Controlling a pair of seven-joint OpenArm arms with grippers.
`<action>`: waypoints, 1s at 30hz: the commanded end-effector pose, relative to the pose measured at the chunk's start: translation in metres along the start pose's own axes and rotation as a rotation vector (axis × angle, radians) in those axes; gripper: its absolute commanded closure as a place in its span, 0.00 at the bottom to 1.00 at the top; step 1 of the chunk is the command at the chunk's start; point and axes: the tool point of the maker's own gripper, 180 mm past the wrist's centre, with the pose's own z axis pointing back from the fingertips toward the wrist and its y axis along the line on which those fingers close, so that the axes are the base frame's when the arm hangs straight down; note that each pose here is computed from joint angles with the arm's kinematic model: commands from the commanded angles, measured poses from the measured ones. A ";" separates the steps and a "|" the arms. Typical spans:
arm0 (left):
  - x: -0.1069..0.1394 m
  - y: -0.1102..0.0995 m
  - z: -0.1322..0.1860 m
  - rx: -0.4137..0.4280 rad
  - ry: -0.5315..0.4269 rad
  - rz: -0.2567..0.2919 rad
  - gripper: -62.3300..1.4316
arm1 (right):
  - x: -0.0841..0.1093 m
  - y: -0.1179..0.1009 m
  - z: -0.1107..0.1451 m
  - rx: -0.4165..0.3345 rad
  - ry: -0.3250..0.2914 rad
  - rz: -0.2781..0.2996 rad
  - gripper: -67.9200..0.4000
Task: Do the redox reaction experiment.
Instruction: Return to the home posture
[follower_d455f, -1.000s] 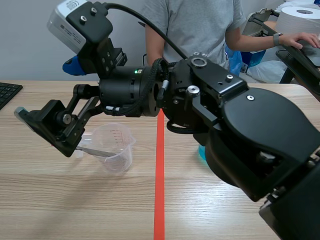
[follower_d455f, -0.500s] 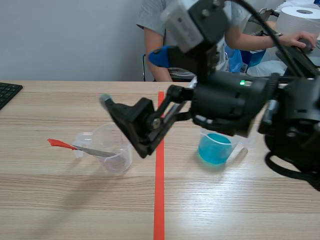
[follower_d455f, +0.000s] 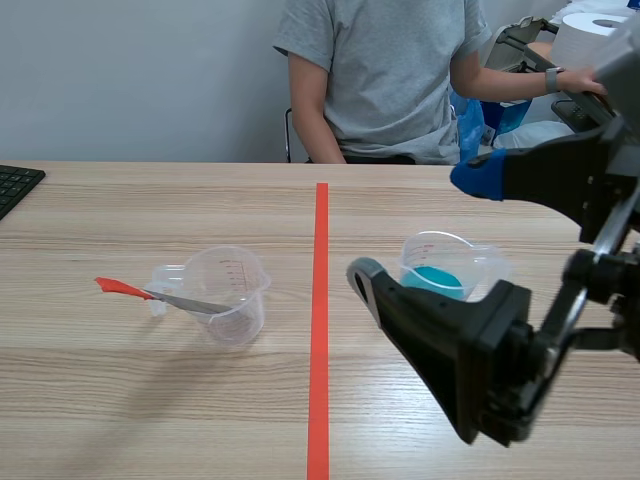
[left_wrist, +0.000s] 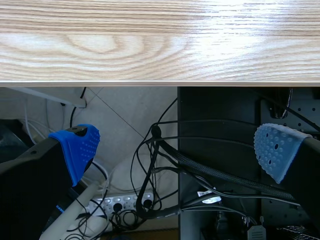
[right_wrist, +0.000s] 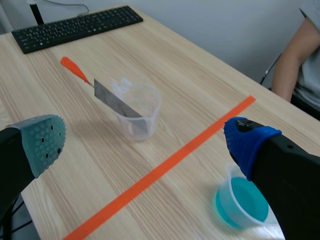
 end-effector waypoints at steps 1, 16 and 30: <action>0.005 -0.003 -0.001 -0.007 -0.022 0.006 0.00 | 0.009 0.002 0.004 -0.014 -0.025 -0.010 0.00; 0.091 -0.022 -0.005 -0.158 -0.197 -0.198 0.00 | 0.010 -0.013 0.030 -0.113 0.025 0.020 0.00; 0.203 -0.083 0.011 -0.341 -0.406 -0.417 0.00 | 0.006 -0.014 0.030 -0.115 0.049 0.023 0.00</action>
